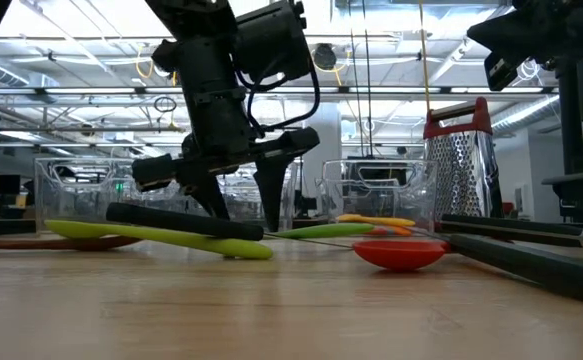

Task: Pick & Place Kitchen Items
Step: Put the green spatula into the right transparent bin

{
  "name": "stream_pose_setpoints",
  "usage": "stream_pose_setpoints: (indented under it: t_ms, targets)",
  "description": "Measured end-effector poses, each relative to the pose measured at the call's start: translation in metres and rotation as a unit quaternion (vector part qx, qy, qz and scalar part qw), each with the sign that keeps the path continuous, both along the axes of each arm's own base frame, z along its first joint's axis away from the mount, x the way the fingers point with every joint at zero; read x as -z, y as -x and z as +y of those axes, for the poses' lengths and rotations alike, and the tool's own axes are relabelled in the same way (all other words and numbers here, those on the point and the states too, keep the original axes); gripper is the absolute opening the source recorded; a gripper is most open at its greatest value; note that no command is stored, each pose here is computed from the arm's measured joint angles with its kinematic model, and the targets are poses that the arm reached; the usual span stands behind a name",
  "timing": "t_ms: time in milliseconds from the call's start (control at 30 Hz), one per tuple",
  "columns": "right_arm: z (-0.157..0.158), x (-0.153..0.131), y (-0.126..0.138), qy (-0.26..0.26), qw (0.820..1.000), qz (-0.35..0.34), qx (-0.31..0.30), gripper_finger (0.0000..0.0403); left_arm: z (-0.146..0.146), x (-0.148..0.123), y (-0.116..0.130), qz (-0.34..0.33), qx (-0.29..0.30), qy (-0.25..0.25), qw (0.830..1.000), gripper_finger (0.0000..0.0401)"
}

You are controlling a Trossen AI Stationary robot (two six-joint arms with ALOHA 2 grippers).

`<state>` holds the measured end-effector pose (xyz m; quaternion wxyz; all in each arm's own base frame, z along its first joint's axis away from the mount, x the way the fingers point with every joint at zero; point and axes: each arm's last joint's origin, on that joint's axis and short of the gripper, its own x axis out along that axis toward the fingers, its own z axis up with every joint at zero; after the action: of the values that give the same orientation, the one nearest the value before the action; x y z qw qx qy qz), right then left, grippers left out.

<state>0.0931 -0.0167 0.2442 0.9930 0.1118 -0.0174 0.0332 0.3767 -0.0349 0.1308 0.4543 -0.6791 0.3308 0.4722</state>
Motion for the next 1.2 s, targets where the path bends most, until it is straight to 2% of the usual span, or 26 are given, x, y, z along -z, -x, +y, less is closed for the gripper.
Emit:
stream_pose_setpoints:
  t_ms: [233, 600, 700, 867, 967, 1033, 1100, 1200]
  targets:
    - [0.000, 0.000, 0.000, -0.001, 1.000, 0.000, 0.000, 0.0000, 0.000, 0.008, 0.001, 0.022, 0.008, 0.006, 1.000, 0.0161]
    - [0.000, 0.000, 0.000, -0.002, 1.000, 0.000, 0.000, 0.0000, 0.000, 0.009, 0.002, 0.019, 0.009, -0.042, 0.999, 0.0017]
    - [0.000, 0.000, 0.000, -0.002, 1.000, 0.000, 0.000, 0.0000, 0.001, 0.008, 0.001, 0.014, 0.005, -0.052, 0.999, 0.0010]
    - [0.000, 0.000, 0.000, -0.001, 1.000, 0.000, 0.000, 0.0000, 0.001, 0.003, 0.001, 0.003, 0.012, -0.066, 0.998, 0.0024]
    - [0.000, 0.000, 0.000, -0.001, 1.000, 0.000, 0.000, 0.0000, 0.003, -0.007, 0.002, -0.009, 0.012, -0.087, 0.996, 0.0012]
    - [0.000, 0.000, 0.000, 0.000, 1.000, 0.000, 0.000, 0.0000, 0.006, -0.011, 0.005, -0.007, 0.004, -0.126, 0.992, 0.0007]
    - [0.000, 0.000, 0.000, 0.000, 1.000, 0.000, 0.000, 0.0000, 0.009, -0.022, 0.007, -0.016, -0.001, -0.142, 0.990, 0.0008]
    - [0.000, 0.000, 0.000, 0.000, 1.000, 0.000, 0.000, 0.0000, 0.007, -0.042, 0.010, -0.046, 0.007, -0.137, 0.989, 0.0011]
